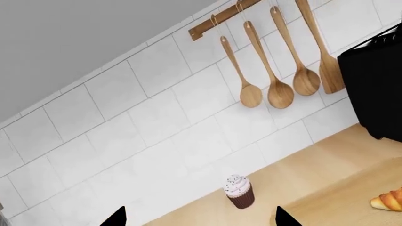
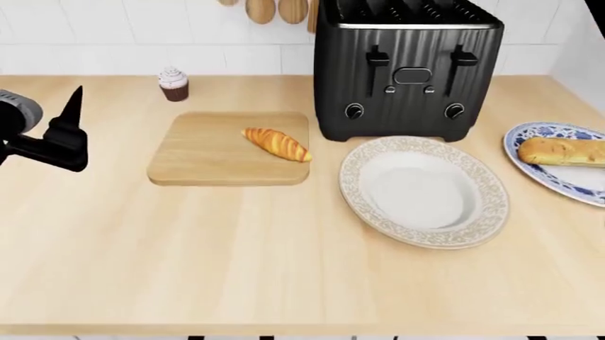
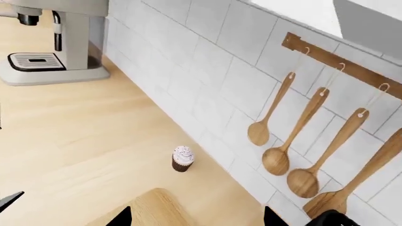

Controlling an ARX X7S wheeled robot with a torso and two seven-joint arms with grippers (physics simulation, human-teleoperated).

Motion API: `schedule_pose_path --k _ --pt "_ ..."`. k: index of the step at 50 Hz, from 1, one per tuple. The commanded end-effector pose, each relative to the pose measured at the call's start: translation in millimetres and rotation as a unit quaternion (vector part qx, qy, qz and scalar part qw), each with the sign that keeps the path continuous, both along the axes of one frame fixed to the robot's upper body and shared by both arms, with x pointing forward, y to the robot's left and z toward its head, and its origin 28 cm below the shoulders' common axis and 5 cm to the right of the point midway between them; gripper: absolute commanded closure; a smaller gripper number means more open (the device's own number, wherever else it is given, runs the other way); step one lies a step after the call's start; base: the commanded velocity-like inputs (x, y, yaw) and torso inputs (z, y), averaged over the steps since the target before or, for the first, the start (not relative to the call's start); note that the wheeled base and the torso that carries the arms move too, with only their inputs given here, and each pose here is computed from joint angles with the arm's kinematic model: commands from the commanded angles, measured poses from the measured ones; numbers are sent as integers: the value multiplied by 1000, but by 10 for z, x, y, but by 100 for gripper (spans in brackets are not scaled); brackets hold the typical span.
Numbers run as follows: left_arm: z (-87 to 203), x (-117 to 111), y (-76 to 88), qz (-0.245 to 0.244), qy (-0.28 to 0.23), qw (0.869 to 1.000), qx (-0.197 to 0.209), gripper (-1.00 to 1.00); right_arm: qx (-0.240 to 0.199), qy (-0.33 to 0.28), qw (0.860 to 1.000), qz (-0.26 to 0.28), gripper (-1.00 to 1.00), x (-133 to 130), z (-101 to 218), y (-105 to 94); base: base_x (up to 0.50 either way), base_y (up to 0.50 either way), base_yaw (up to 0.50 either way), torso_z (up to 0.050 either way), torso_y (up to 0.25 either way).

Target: From the different types of pastries on the counter, select a croissant and place it on the cutting board. Then retrieve a jar of jam from the cabinet and place it alongside the croissant on the cutting board.

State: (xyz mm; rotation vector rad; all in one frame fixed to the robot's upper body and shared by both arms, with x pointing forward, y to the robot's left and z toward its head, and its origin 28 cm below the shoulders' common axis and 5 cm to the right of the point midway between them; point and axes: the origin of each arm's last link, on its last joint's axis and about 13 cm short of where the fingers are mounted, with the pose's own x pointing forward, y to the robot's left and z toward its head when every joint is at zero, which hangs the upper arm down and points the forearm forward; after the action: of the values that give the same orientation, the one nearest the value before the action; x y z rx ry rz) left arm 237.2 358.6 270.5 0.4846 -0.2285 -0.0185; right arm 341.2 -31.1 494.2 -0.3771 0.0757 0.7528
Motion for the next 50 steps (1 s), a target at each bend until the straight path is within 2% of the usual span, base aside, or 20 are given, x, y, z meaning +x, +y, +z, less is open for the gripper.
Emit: schedule_pose_path --k 1,6,15,27,39,46,50 --pt "45 18 -73 30 -26 999 3 -100 23 -79 995 -47 -100 -217 369 -53 0 0 0 50 20" --pt "30 52 -85 28 -25 999 -3 -100 55 -125 986 -94 -100 -321 541 -131 0 0 0 50 19" --pt "-21 111 -94 16 -14 1000 -11 -100 22 -192 971 -144 -100 -304 634 -249 0 0 0 50 19" --pt "-62 80 -87 21 -16 999 -17 -100 20 -252 947 -198 -100 -514 868 -441 0 0 0 50 19" --pt "-75 39 -85 22 -19 999 -22 -100 50 -299 916 -264 -100 -570 952 -572 0 0 0 50 20" --pt "-91 71 -95 16 -18 999 -23 -100 95 -297 901 -301 -100 -583 957 -660 0 0 0 50 21" --pt "-101 105 -109 14 -18 999 -22 -100 116 -297 889 -327 -100 -593 961 -728 0 0 0 0 0"
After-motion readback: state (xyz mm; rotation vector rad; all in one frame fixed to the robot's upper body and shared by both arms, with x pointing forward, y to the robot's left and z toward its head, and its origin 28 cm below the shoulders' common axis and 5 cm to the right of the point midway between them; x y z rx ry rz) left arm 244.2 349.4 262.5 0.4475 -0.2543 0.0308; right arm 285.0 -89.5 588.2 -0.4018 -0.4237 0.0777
